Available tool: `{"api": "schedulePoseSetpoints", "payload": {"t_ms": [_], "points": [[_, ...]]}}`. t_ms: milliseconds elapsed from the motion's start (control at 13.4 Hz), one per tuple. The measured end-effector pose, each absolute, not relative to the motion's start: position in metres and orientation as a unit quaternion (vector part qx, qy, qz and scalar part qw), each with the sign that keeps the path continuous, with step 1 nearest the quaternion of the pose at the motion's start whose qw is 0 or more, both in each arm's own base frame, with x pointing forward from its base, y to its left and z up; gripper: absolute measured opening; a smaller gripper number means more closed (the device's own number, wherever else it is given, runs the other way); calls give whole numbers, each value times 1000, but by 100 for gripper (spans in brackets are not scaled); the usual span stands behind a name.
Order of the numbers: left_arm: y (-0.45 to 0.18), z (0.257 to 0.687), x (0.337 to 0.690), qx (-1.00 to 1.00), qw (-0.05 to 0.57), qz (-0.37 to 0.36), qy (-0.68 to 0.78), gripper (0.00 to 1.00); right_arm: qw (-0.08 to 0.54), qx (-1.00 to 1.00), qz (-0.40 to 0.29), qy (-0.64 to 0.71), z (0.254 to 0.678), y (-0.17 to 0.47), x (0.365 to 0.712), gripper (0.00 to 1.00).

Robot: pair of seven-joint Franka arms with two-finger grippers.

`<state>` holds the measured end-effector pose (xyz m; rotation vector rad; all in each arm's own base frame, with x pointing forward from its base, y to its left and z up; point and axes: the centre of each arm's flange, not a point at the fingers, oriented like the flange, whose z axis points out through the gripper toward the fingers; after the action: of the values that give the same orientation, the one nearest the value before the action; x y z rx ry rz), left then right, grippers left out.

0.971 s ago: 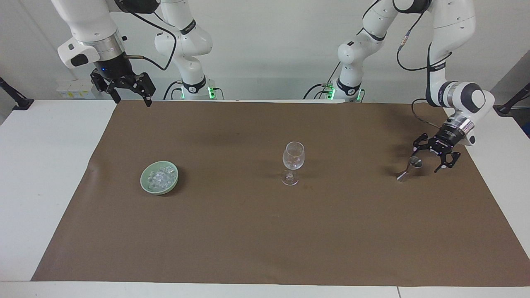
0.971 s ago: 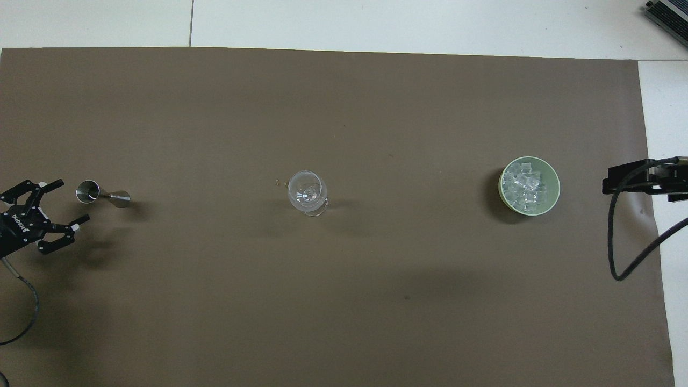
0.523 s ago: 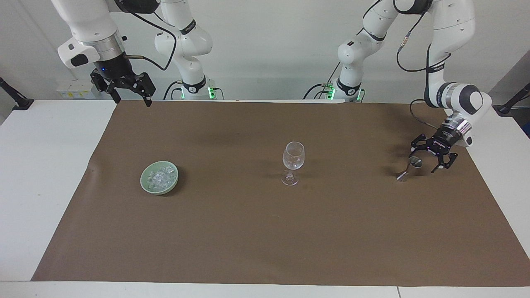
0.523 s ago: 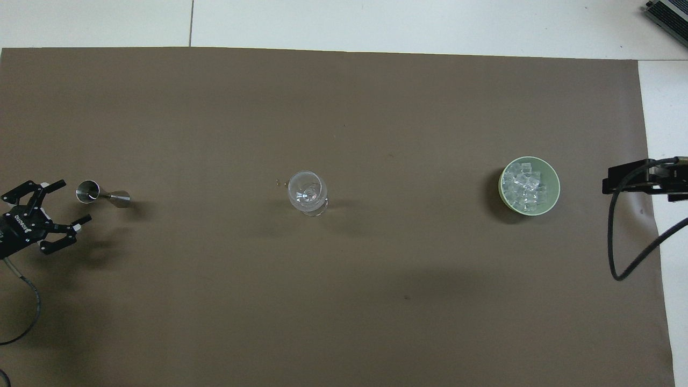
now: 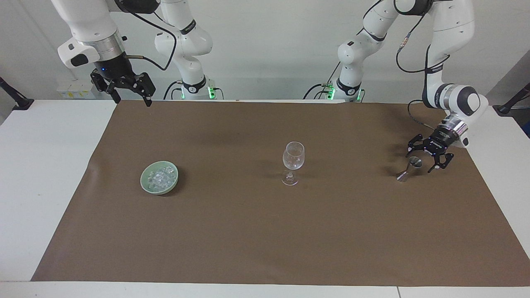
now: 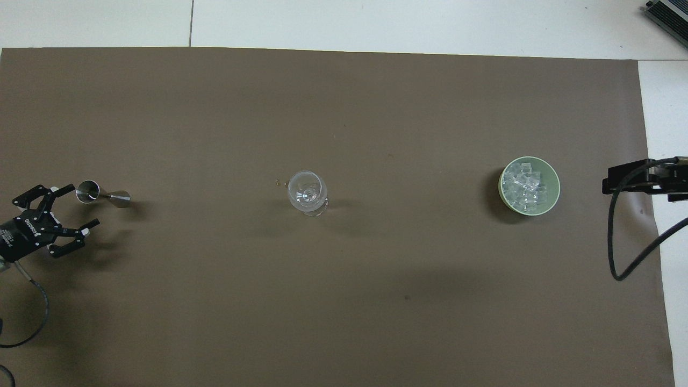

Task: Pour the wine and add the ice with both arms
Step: 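Close the left gripper around the silver jigger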

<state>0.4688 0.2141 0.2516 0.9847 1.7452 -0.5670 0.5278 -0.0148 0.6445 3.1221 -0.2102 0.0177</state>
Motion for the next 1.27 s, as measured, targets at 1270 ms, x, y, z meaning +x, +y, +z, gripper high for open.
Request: {"api": "schedulePoseSetpoints", "payload": {"t_ms": [1270], "points": [[196,224,476,394,530,-272,700,100,6,998,6,-67,645,-15,528,100]]}}
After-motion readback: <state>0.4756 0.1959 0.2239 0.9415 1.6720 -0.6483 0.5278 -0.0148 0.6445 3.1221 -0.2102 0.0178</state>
